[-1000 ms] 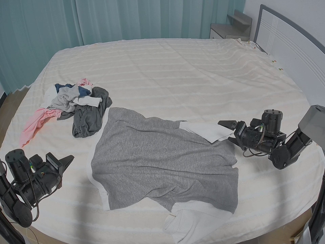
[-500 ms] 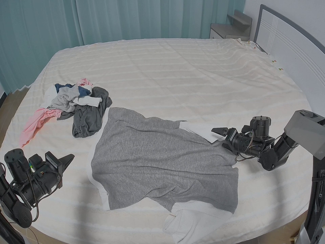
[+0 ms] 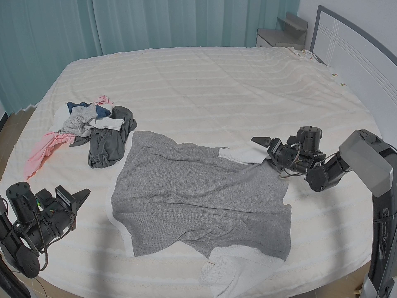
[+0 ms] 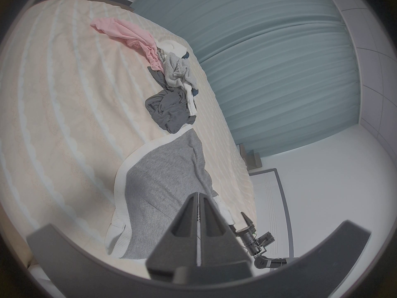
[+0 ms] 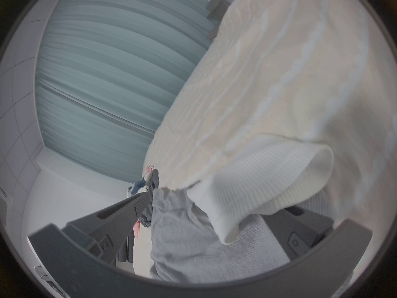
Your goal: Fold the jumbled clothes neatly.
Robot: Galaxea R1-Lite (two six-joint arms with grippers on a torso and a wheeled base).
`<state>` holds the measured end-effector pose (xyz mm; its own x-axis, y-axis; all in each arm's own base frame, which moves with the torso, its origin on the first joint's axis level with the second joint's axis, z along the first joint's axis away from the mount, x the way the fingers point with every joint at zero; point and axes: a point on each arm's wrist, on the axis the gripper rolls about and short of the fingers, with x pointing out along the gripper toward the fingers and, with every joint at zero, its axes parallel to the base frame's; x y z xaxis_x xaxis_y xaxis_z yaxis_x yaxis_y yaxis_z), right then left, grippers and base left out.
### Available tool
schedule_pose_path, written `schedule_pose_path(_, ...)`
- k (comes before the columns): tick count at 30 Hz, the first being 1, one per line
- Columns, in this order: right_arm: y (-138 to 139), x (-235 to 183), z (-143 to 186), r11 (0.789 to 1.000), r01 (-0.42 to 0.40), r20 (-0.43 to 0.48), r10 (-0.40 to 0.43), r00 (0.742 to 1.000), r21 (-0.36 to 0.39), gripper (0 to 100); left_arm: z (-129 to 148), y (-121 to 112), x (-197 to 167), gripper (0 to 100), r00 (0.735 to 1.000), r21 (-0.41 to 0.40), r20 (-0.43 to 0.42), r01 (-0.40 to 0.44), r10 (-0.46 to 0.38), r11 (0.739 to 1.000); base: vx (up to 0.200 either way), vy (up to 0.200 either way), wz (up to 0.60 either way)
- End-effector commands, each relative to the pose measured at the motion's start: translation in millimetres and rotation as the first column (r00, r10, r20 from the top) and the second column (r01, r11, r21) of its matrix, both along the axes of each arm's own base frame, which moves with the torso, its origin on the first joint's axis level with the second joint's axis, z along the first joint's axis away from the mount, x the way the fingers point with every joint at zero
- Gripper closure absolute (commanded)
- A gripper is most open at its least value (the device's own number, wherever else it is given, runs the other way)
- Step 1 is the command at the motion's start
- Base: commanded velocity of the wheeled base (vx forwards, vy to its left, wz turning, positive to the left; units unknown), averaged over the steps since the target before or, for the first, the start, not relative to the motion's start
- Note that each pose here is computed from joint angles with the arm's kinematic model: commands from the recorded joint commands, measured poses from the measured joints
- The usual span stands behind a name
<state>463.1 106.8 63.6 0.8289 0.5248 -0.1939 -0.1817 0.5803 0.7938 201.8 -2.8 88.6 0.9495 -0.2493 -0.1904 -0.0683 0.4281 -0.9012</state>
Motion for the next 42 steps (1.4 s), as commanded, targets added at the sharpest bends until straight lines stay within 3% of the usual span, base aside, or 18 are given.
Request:
schedule_pose_path(1, 5, 31, 32, 1.0, 0.005, 0.088, -0.007, 0.996, 0.023, 0, -5, 1, -1, 100, 1.0, 0.006, -0.023, -0.019, 0.019, 1.0, 0.0, 0.0, 0.0)
schedule_pose_path(7, 4, 46, 55, 0.996, 0.087, 0.135, -0.089, 0.987, 0.02, 0, -6, 1, -1, 100, 0.999, 0.006, -0.028, -0.019, 0.019, 1.0, 0.0, 0.0, 0.0)
schedule_pose_path(13, 0, 56, 39, 0.988, 0.151, 0.079, -0.15, 0.985, -0.005, 0, -7, 1, -1, 100, 0.999, 0.007, -0.03, -0.019, 0.019, 1.0, 0.0, 0.0, 0.0)
schedule_pose_path(21, 3, 74, 39, 0.977, 0.213, 0.146, -0.214, 0.966, 0.025, 0, -10, 1, 1, 100, 0.999, 0.009, -0.044, -0.018, 0.019, 1.0, 0.0, 0.0, 0.0)
schedule_pose_path(24, 5, 74, 38, 0.97, 0.229, 0.089, -0.236, 0.968, 0.08, 0, -10, 1, 0, 100, 0.999, 0.009, -0.042, -0.018, 0.019, 1.0, 0.0, 0.0, 0.0)
schedule_pose_path(28, 1, 75, 19, 0.959, 0.282, -0.022, -0.282, 0.959, 0.038, 0, -10, 1, 0, 100, 0.999, 0.009, -0.042, -0.018, 0.019, 1.0, 0.0, 0.0, 0.0)
schedule_pose_path(33, -13, 79, 12, 0.938, 0.344, -0.026, -0.343, 0.939, 0.033, 0, -10, 1, 0, 100, 0.999, 0.009, -0.042, -0.018, 0.019, 1.0, 0.0, 0.0, 0.0)
schedule_pose_path(39, -23, 68, 69, 0.929, 0.359, 0.043, -0.364, 0.93, 0.086, 0, -9, 1, 0, 100, 0.999, 0.009, -0.041, -0.018, 0.019, 1.0, 0.0, 0.0, 0.0)
schedule_pose_path(42, -23, 53, 120, 0.928, 0.345, 0.119, -0.362, 0.925, 0.137, 0, -8, 1, 0, 100, 0.999, 0.009, -0.036, -0.018, 0.019, 1.0, 0.0, 0.0, 0.0)
